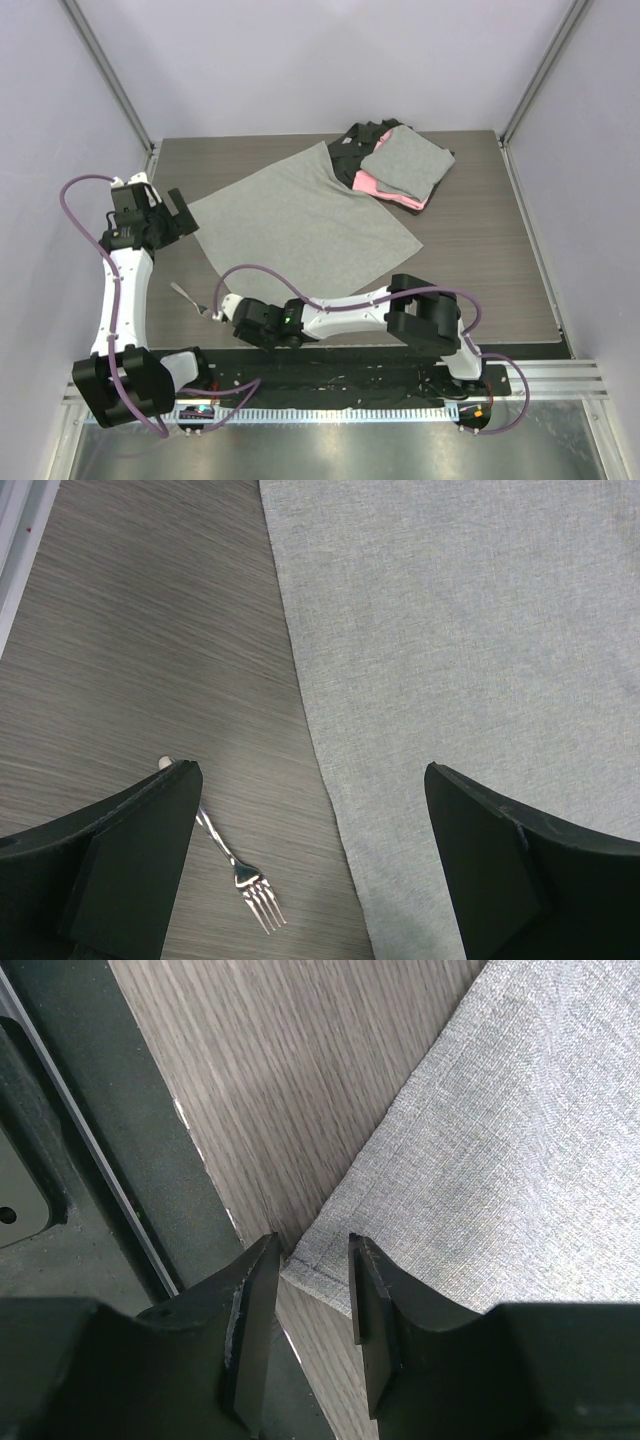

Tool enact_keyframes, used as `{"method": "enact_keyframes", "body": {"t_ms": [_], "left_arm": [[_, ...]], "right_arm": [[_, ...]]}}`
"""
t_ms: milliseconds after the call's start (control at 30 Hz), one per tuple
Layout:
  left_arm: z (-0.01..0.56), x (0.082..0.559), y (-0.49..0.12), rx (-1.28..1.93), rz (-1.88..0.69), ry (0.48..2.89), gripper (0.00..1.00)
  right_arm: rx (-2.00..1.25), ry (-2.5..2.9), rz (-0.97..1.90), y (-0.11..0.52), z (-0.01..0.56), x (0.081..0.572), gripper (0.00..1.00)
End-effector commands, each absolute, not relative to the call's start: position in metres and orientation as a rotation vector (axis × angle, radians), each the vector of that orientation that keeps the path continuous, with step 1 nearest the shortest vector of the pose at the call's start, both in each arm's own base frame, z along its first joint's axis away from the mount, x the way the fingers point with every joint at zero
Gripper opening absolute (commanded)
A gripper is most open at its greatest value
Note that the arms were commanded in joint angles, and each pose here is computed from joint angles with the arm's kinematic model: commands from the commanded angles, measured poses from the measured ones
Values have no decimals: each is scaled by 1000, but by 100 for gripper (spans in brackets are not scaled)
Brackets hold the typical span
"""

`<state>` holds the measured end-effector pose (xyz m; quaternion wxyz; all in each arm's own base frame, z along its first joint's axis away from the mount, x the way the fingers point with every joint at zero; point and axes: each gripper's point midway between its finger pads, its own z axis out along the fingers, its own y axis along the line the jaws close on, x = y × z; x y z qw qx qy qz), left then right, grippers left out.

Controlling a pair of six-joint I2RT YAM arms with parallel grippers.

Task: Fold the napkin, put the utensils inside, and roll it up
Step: Fold the napkin

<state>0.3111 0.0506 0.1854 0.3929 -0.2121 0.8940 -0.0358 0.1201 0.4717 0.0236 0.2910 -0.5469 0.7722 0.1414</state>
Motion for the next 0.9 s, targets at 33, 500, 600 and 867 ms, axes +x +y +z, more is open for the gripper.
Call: {"method": "enact_keyframes", "body": {"t_ms": [33, 500, 600, 867], "left_arm": [[194, 314, 50, -529, -102, 2230, 100], [196, 314, 52, -534, -90, 2222, 100], [195, 313, 53, -535, -81, 2225, 100], [198, 313, 54, -535, -72, 2214, 100]], "right_arm": [[-1451, 2175, 338, 450, -5, 123, 42], [-1441, 2355, 390, 425, -38, 104, 29], [-1453, 2391, 397, 421, -48, 100, 22], [-1486, 2390, 516, 433, -36, 87, 7]]}}
